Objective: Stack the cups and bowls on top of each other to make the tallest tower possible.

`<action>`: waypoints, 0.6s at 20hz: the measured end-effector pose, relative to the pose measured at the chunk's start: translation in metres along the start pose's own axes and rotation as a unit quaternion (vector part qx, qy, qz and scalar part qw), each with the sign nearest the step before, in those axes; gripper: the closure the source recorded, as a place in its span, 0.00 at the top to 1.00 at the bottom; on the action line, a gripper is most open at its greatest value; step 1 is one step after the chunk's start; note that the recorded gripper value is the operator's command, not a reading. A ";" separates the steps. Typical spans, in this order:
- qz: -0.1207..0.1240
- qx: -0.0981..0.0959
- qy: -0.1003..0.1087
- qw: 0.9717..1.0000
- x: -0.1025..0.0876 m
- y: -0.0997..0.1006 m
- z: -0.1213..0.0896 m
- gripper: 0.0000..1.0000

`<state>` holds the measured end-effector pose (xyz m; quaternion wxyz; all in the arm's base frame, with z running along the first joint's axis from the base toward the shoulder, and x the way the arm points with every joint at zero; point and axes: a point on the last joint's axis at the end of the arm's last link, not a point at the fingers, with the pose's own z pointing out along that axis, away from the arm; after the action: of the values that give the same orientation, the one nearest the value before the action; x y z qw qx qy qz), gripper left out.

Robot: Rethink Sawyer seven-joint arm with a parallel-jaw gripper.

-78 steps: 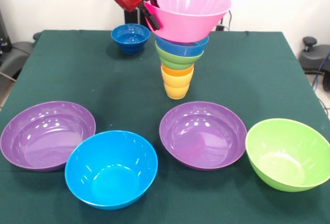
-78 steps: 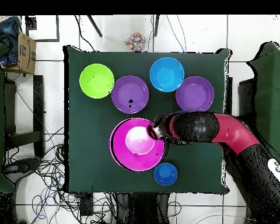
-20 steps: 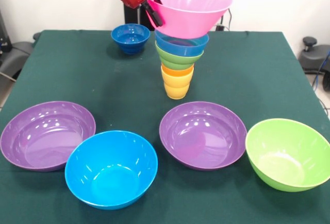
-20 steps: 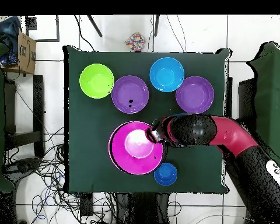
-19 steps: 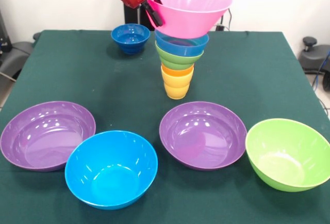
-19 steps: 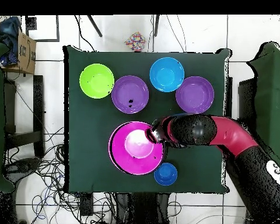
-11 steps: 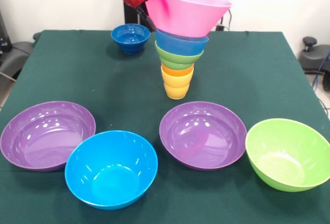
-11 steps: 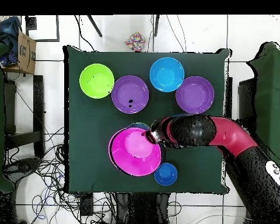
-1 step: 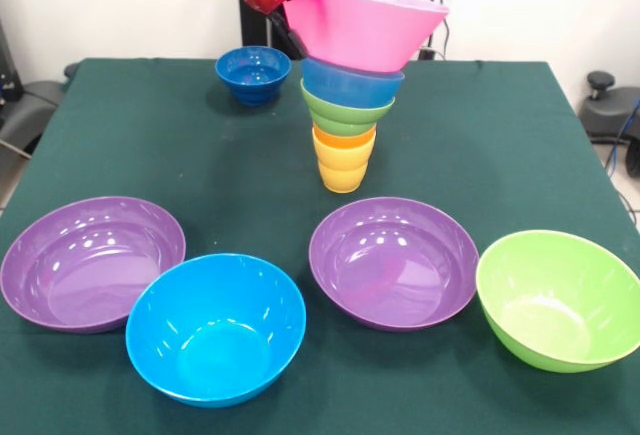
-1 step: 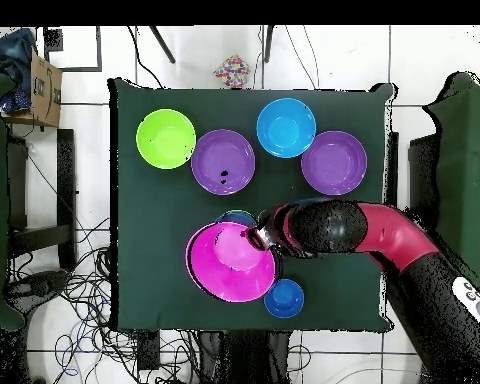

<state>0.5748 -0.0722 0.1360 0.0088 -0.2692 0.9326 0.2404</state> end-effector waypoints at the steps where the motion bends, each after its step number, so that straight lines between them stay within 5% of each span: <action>1: 0.000 0.000 0.000 1.000 0.000 0.000 0.000 1.00; 12: -0.002 0.014 -0.033 0.999 -0.014 -0.001 -0.002 1.00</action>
<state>0.5874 -0.0667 0.1397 0.0435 -0.2633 0.9343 0.2363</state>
